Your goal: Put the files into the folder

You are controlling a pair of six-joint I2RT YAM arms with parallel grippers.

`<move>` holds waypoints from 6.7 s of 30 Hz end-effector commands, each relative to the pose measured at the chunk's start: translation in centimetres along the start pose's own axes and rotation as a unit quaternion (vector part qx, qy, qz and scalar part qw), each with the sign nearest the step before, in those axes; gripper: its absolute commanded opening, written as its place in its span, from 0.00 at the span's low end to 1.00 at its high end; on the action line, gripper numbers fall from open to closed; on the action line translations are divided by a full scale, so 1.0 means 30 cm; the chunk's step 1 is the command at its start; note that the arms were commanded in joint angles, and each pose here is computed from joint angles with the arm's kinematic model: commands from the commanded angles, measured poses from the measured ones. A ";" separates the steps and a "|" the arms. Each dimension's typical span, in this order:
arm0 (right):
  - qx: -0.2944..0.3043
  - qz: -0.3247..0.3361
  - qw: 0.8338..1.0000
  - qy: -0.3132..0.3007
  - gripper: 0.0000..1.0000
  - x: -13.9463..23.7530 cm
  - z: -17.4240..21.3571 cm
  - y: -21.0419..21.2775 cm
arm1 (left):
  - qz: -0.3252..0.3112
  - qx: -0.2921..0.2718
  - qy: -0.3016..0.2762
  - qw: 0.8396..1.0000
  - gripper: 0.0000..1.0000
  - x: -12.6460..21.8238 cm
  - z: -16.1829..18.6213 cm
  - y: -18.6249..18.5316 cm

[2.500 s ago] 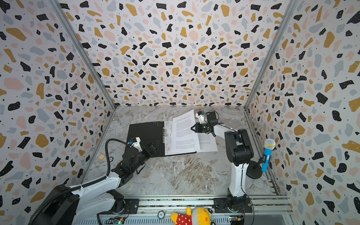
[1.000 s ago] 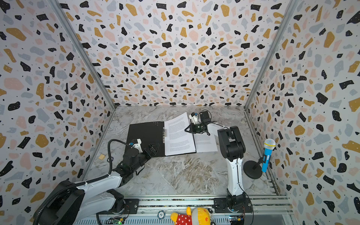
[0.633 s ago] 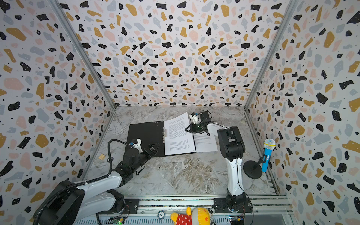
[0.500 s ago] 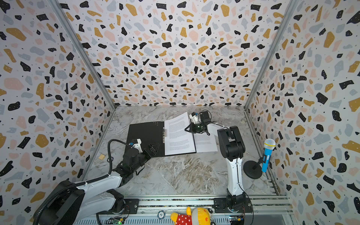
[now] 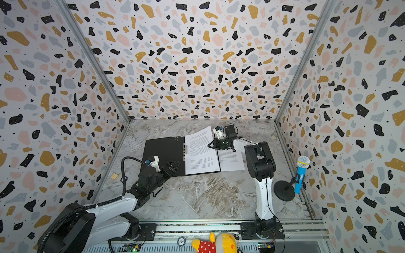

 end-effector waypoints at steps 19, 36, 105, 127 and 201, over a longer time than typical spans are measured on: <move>0.014 -0.004 1.000 0.002 0.10 -0.001 -0.015 0.027 | 0.018 0.002 -0.011 1.000 0.99 0.005 -0.010 -0.009; 0.015 0.048 0.999 -0.005 0.55 0.055 -0.055 0.044 | 0.020 0.003 -0.011 1.000 0.99 0.007 -0.010 -0.011; -0.168 0.293 0.936 -0.100 0.80 0.470 0.312 -0.270 | 0.058 -0.028 -0.007 0.998 0.99 -0.015 -0.041 -0.131; -0.171 0.286 0.923 -0.194 0.81 0.716 0.440 -0.185 | 0.162 -0.243 0.187 0.938 1.00 -0.437 0.232 -0.632; -0.322 0.179 0.901 -0.230 0.79 0.726 0.622 -0.314 | 0.185 -0.275 0.352 0.875 0.96 -0.758 0.702 -0.630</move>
Point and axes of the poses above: each gripper's point midway between its finger pads, its own x axis back along the fingers, its own y axis along the line the jaws close on, z = x × y, the point moved 8 cm from there along x, back along the fingers, and after that the axes turned 1 degree about x, right-handed, at the moved point
